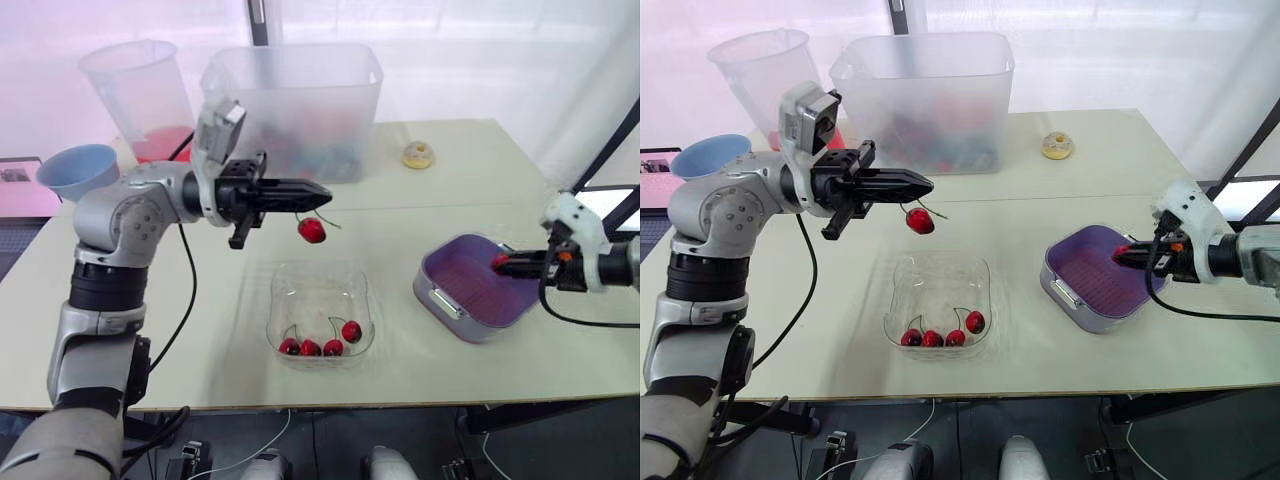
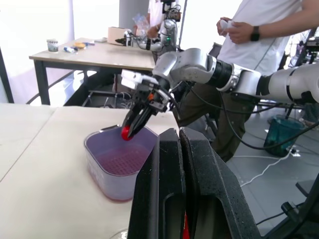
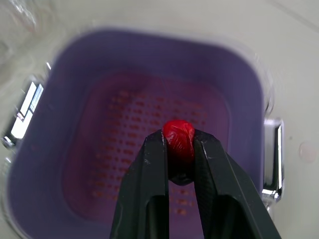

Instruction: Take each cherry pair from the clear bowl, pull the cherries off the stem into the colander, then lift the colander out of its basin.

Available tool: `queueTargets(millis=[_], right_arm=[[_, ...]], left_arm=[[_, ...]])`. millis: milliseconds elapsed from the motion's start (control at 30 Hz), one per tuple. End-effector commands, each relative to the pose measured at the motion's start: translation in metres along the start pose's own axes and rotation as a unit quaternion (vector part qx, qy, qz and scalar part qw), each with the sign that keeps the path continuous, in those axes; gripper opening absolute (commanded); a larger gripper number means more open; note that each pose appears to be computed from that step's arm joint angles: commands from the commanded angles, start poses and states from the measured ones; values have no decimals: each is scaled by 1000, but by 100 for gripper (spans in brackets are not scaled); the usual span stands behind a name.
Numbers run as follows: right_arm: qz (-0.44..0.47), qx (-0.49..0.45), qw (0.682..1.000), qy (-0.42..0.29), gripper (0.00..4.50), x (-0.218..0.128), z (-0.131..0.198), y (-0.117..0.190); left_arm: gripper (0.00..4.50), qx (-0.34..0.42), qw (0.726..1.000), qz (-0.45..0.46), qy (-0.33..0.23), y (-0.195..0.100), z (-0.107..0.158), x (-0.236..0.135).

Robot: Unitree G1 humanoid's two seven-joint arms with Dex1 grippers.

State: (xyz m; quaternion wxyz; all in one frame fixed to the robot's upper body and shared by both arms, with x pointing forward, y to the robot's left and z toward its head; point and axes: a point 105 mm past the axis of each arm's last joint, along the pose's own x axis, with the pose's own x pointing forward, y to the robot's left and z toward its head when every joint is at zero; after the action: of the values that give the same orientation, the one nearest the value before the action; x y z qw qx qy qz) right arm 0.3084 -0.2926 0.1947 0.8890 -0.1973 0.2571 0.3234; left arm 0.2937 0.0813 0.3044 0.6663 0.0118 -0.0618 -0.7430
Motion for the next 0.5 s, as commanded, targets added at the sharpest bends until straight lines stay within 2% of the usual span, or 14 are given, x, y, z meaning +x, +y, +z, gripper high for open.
queueTargets(millis=[33, 67, 233, 267, 400, 500], right_arm=[[-13, -16, 1000, -8, 125, -1, 6, -7], [-12, -17, 1000, -9, 158, -2, 8, -7], [-10, -34, 999, -16, 410, -16, 22, -9], [-11, -37, 999, -20, 446, -19, 27, -9], [2, -56, 997, -57, 446, -25, 53, 2], [61, -61, 988, -128, 446, -16, 86, 33]], left_arm=[[0, 28, 1000, 5, -8, -5, 11, -3], [0, 27, 1000, 6, -8, -5, 11, -2], [0, 27, 1000, 11, -10, -5, 11, -1], [0, 28, 999, 12, -11, -5, 11, -1], [0, 31, 999, 13, -16, -5, 12, 1], [0, 34, 999, 13, -21, -4, 15, 2]])
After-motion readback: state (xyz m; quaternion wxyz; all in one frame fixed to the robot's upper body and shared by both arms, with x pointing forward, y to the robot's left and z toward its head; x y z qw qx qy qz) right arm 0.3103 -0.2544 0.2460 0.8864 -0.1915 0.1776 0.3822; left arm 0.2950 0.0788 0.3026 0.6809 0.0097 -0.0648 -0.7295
